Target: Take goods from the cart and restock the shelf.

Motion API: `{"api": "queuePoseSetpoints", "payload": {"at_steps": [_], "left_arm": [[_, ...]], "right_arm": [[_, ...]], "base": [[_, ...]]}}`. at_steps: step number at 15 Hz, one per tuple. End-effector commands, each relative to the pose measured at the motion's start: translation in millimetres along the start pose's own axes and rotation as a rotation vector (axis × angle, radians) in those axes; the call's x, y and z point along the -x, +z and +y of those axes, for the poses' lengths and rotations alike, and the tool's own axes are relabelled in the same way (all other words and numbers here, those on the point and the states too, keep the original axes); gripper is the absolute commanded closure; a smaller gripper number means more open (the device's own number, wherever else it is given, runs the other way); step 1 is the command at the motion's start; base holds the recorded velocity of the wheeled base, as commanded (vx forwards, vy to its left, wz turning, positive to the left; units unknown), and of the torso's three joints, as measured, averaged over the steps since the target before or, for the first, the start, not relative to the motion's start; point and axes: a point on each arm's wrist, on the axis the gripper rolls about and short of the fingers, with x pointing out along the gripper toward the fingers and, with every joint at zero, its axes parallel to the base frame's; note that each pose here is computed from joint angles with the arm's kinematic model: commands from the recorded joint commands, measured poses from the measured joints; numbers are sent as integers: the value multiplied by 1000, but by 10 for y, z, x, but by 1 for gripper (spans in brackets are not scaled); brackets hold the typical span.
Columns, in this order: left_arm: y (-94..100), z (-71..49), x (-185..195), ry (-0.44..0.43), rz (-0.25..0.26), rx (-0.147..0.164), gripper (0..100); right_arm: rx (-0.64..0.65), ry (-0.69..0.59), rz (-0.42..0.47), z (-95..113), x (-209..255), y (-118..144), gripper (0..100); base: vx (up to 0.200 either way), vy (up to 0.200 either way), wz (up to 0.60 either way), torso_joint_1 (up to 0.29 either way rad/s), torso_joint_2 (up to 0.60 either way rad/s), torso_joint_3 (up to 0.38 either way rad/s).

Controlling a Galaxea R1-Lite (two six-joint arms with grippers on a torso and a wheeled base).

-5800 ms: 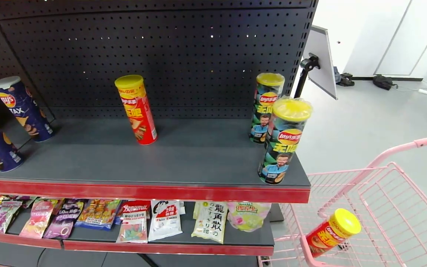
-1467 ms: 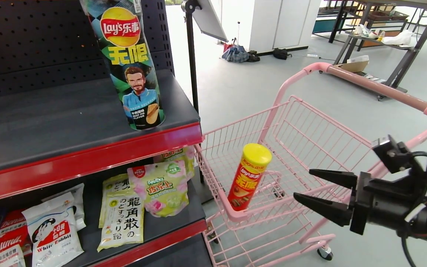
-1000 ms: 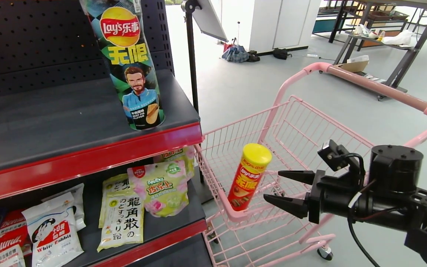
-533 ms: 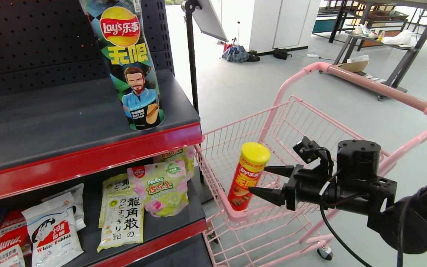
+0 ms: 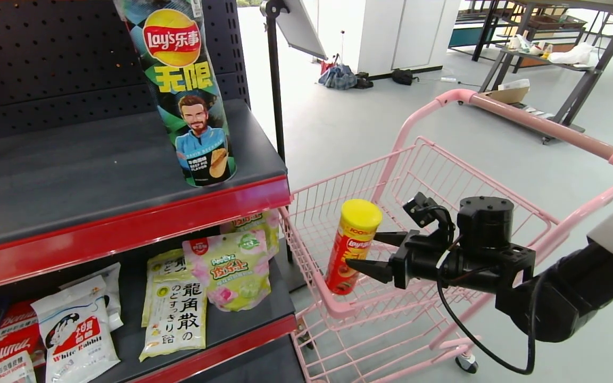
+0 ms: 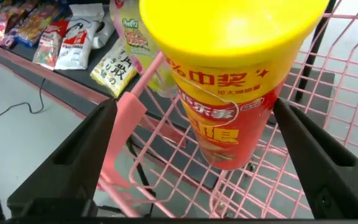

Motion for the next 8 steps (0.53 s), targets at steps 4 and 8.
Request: {"api": "queuePoseSetpoints", "payload": {"at_steps": [4,8], "left_arm": [[0,0,-1,0,2,0,0],[0,0,-1,0,2,0,0]], "right_arm": [[11,-37,-25,-176,-159,29,0],[21,-49,-44,-279,-282,53,0]], "base": [[0,0,0,0,0,0],[0,0,0,0,0,0]]}}
